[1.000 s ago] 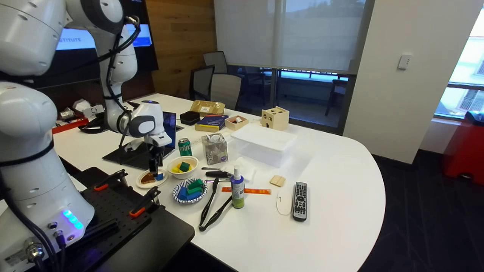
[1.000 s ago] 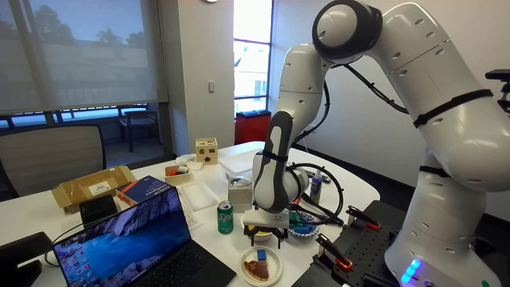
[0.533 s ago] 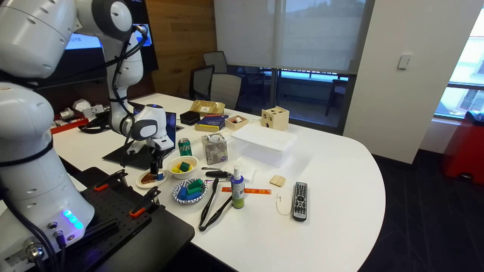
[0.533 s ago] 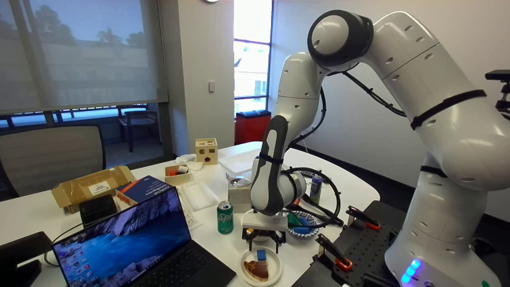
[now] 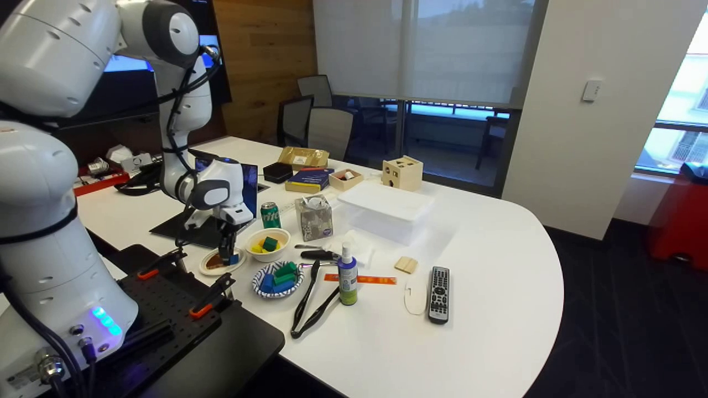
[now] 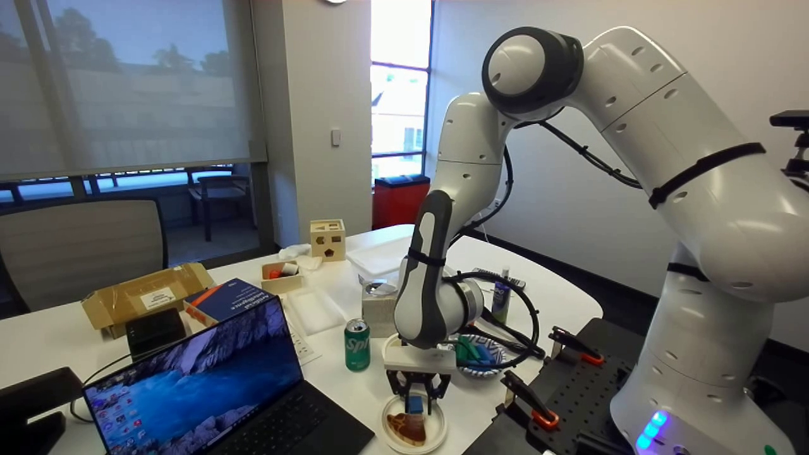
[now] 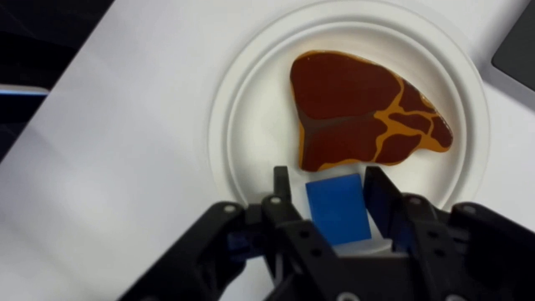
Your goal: Remove the blocks from the white plate and put them in the white bowl then use the napkin to wipe the pizza slice on the plate.
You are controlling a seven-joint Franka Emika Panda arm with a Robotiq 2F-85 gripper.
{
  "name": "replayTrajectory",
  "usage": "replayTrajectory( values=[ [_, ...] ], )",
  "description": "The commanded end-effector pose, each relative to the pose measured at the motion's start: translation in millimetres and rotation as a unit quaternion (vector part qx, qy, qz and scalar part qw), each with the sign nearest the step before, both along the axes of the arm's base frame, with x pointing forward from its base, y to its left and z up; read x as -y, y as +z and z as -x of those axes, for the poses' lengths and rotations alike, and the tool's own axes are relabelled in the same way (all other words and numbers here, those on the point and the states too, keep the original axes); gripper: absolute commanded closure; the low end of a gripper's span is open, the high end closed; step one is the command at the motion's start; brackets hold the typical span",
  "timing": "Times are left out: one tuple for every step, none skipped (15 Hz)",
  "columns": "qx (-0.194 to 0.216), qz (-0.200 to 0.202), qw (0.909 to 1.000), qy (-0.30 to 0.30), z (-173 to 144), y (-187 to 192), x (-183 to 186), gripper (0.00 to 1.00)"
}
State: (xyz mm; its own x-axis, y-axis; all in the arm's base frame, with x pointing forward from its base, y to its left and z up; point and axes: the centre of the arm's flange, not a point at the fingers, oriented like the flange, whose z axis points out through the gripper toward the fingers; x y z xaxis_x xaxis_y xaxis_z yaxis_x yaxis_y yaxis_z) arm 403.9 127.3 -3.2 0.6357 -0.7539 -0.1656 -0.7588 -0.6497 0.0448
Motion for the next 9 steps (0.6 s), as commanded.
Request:
replayTrajectory(
  values=[
    [-0.011,0.005,0.9999,0.01,-7,-2,-2,0.82],
    [-0.012,0.008,0.9998,0.012,-8,-2,-2,0.88],
    [-0.012,0.009,0.9998,0.014,-9,-1,-2,0.92],
    [-0.011,0.01,0.9998,0.016,-11,1,-3,0.92],
    [-0.007,0.009,0.9998,0.019,-12,6,-3,0.92],
    [-0.002,0.005,0.9998,0.02,-13,12,-5,0.92],
    [0.001,0.002,0.9997,0.024,-14,21,-8,0.92],
    [0.002,-0.002,0.9996,0.028,-15,33,-10,0.92],
    [0.001,-0.002,0.9995,0.031,-17,45,-13,0.92]
  ],
)
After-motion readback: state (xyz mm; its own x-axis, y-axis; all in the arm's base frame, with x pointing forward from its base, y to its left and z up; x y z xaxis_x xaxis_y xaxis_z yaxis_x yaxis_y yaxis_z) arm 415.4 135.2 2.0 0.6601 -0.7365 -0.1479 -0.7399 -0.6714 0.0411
